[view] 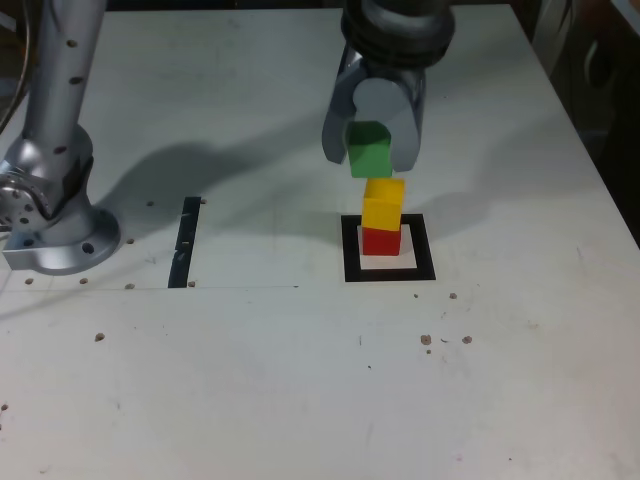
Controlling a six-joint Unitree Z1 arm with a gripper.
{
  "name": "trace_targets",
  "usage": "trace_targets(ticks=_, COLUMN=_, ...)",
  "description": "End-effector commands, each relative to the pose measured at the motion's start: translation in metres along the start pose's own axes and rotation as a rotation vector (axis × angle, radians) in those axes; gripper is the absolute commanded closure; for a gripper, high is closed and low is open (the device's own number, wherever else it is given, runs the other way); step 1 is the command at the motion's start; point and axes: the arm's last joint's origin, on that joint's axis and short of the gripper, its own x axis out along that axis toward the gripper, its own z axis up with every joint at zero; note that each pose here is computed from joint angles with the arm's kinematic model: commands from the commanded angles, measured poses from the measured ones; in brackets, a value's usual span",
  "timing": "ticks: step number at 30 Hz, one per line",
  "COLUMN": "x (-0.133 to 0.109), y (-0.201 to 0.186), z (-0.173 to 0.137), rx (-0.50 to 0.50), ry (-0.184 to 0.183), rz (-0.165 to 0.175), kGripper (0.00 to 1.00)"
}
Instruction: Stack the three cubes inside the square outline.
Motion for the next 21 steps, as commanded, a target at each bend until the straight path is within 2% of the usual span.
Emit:
trace_targets(ticks=1, x=0.006, y=0.000, z=0.004, rx=0.004, ry=0.026, rz=0.000, kGripper=0.82)
trace_targets(ticks=21, x=0.017, y=-0.002, z=0.019, rx=0.020, ry=0.047, rz=-0.007, kGripper=0.80)
